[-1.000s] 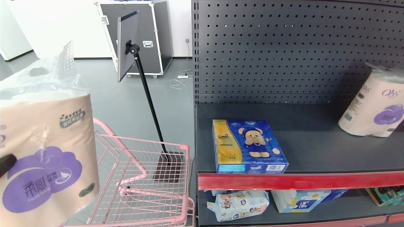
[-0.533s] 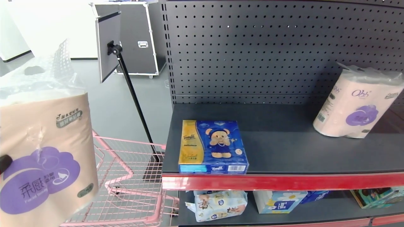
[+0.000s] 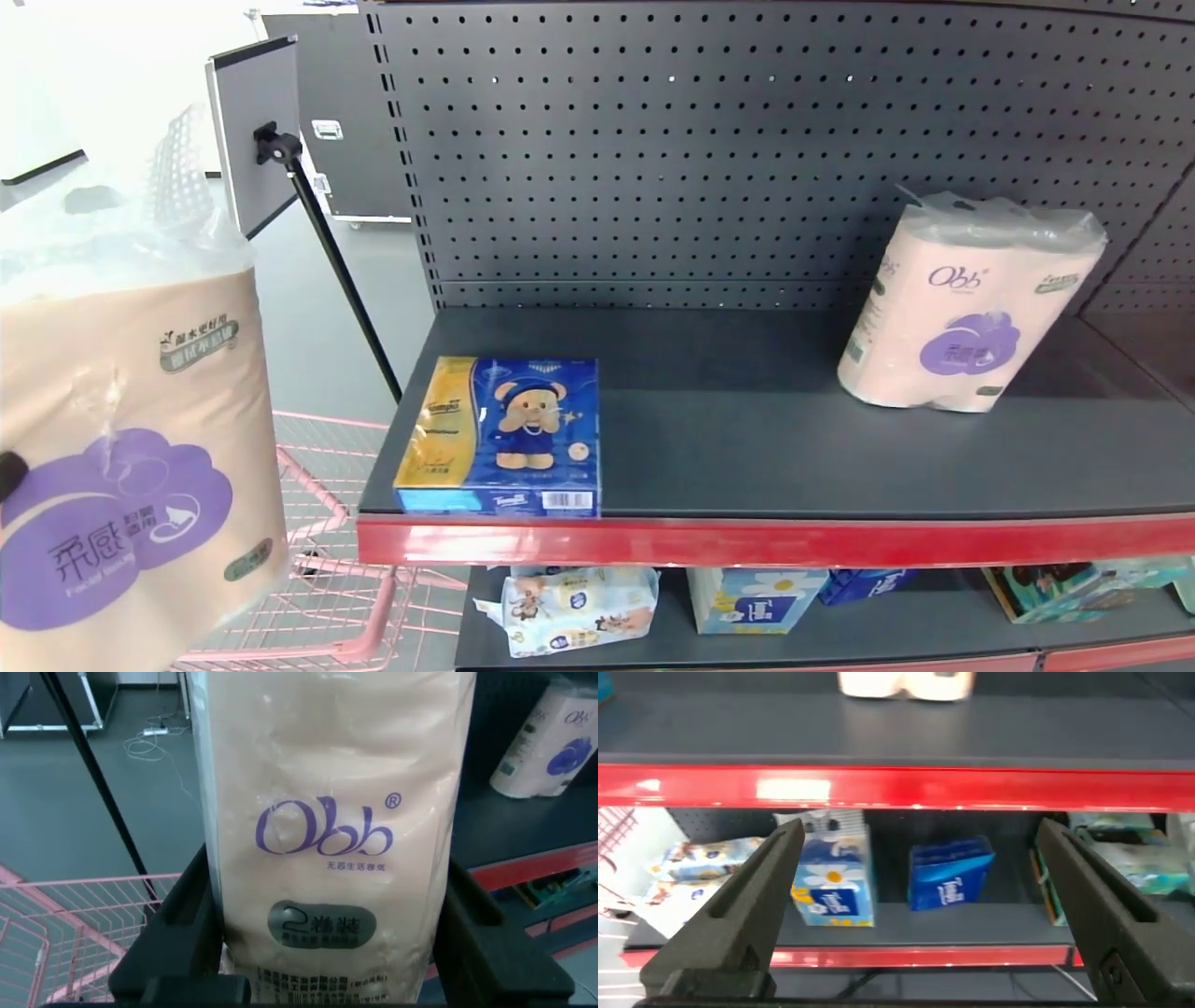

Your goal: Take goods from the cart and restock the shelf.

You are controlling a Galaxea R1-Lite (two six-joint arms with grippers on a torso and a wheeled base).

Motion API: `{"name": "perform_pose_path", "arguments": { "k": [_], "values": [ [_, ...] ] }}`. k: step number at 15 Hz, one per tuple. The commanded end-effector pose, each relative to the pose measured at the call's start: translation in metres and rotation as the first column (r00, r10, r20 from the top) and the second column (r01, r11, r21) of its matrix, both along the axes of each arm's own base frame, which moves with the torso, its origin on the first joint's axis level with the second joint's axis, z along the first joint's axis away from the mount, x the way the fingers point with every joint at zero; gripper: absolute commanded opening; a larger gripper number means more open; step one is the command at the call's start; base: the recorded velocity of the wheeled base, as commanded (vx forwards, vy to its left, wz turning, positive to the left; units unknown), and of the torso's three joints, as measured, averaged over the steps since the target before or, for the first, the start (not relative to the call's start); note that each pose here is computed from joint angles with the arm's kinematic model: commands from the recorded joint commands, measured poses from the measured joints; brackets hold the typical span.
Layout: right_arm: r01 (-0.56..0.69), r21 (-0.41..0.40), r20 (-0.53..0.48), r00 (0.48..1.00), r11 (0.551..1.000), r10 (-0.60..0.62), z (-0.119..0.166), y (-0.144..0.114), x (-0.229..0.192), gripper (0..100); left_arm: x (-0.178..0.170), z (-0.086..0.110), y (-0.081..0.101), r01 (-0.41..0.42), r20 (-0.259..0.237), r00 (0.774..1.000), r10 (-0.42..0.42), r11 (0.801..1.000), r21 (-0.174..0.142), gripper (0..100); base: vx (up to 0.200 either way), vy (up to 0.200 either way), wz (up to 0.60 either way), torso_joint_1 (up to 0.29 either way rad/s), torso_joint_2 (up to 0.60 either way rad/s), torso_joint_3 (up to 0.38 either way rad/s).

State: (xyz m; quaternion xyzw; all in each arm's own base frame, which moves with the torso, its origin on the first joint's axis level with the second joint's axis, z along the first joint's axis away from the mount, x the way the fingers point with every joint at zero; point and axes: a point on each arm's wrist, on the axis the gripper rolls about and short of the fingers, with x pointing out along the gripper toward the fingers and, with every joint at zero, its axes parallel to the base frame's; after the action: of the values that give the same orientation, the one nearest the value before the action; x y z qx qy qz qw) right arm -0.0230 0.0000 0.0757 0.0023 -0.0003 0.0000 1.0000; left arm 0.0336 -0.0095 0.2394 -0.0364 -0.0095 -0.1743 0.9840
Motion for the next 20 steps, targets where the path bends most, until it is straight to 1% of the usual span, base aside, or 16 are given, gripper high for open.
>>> {"name": "perform_pose_path", "arguments": {
  "k": [1, 7, 10, 20],
  "values": [
    [0.000, 0.000, -0.001, 1.000, 1.000, 0.000, 0.0000, 0.0000, 0.0001, 100, -0.0001, 0.0017, 0.0000, 0.000, 0.008, 1.000, 0.000, 1.000, -0.001, 0, 0.000, -0.200, 0.00, 0.002, 0.01, 0.002],
    [0.000, 0.000, -0.001, 1.000, 1.000, 0.000, 0.0000, 0.0000, 0.0001, 100, -0.0005, 0.0035, -0.0001, 0.007, 0.017, 1.000, -0.007, 1.000, -0.002, 0, 0.000, -0.200, 0.00, 0.002, 0.00, -0.002],
    [0.000, 0.000, -0.001, 1.000, 1.000, 0.000, 0.0000, 0.0000, 0.0001, 100, -0.0007, 0.0097, -0.0001, 0.010, 0.033, 0.999, -0.010, 1.000, -0.005, 0, 0.000, -0.200, 0.00, 0.001, 0.00, -0.001],
    [-0.005, 0.000, -0.001, 1.000, 1.000, 0.005, 0.0000, 0.0000, 0.0001, 100, -0.0004, 0.0088, -0.0002, 0.010, 0.031, 0.999, -0.009, 1.000, -0.003, 0, 0.000, -0.200, 0.00, 0.004, 0.00, 0.001]
  ]
}}
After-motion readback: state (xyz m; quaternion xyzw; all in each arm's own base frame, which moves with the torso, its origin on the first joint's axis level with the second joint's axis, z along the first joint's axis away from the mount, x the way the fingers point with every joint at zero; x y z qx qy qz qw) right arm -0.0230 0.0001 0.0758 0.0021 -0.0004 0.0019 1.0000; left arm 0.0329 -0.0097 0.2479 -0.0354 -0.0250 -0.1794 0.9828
